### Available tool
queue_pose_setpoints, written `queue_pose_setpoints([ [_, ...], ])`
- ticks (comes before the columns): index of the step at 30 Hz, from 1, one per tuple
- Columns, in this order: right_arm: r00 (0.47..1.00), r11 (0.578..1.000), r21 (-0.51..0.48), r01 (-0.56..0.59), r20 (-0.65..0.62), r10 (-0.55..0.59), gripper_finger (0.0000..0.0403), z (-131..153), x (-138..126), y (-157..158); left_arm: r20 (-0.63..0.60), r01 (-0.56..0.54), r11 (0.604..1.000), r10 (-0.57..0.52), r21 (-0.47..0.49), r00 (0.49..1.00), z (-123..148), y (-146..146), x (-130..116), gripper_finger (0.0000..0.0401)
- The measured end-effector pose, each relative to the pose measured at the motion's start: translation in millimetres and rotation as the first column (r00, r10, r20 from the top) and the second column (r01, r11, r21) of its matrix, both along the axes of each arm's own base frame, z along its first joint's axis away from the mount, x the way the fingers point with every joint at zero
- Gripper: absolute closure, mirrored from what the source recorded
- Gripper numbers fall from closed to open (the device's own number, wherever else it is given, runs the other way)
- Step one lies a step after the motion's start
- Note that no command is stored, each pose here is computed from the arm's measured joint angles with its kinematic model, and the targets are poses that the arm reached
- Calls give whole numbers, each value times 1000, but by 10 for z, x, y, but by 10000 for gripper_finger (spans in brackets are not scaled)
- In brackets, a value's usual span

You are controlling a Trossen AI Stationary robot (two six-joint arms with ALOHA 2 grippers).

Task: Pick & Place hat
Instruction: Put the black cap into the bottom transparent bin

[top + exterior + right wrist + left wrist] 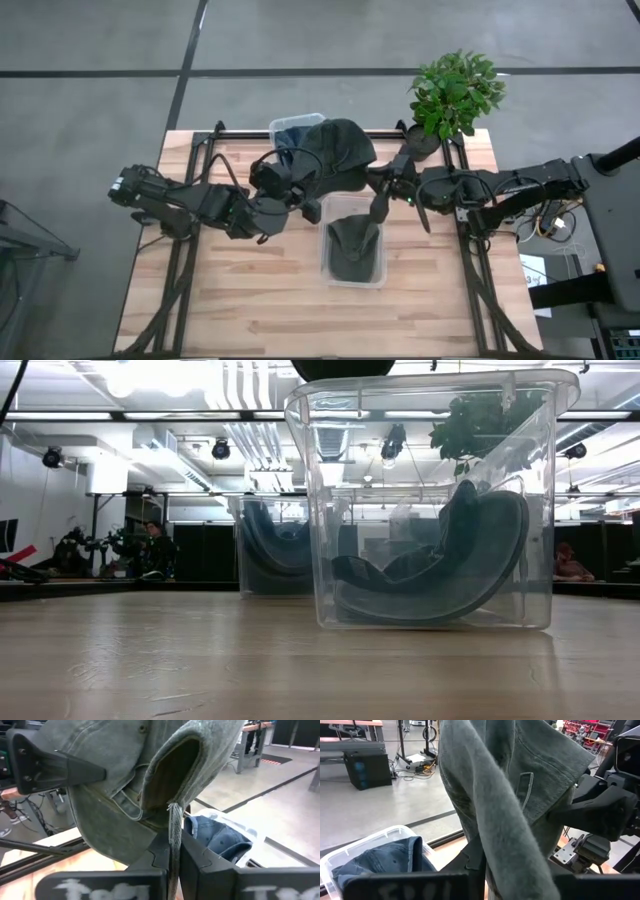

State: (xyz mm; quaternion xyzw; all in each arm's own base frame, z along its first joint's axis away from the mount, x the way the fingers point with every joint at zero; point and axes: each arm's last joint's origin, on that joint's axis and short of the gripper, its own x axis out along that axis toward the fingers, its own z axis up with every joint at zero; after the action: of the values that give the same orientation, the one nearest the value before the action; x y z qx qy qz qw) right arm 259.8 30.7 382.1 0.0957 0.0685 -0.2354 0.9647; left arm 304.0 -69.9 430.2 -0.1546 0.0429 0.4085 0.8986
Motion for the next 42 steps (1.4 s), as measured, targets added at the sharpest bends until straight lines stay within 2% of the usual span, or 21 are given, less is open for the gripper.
queue_pose_setpoints([
  [7, 1000, 1000, 12, 23, -5, -23, 394, -13, -6, -7, -20, -10, 1000, 10, 11, 1000, 27, 33, -75, 327],
  [12, 1000, 1000, 16, 24, -1, -24, 394, -9, -11, -7, -25, -33, 999, 33, 26, 999, 49, 53, -125, 272],
  [15, 1000, 999, 26, 26, 7, -26, 394, -1, -21, -11, -75, -21, 998, 25, 62, 997, 74, 74, -192, 238],
  [18, 999, 998, 63, 32, 24, -34, 394, 9, -42, -15, -134, 8, 995, 5, 98, 991, 122, 99, -313, 219],
  [23, 997, 977, 197, 79, -9, -78, 394, -42, -168, -39, -143, 12, 997, -2, 73, 990, 210, 159, -619, 214],
  [27, 991, 933, 335, 131, -54, -120, 393, -126, -257, -36, -164, -20, 1000, 24, 24, 986, 198, 227, -884, 214],
  [30, 995, 895, 436, 96, -61, -77, 393, -162, -266, 6, -205, -64, 998, 61, -9, 977, 139, 283, -1061, 214],
  [34, 998, 821, 569, 38, -63, -3, 392, -222, -216, 62, -260, -152, 988, 137, -40, 956, 41, 347, -1244, 214],
  [36, 995, 788, 611, 73, -94, -19, 392, -285, -213, 83, -245, -188, 980, 167, -65, 955, -7, 354, -1264, 214],
  [42, 972, 676, 706, 212, -224, -71, 392, -487, -283, 231, -275, -200, 978, 179, -54, 945, -215, 366, -1316, 214],
])
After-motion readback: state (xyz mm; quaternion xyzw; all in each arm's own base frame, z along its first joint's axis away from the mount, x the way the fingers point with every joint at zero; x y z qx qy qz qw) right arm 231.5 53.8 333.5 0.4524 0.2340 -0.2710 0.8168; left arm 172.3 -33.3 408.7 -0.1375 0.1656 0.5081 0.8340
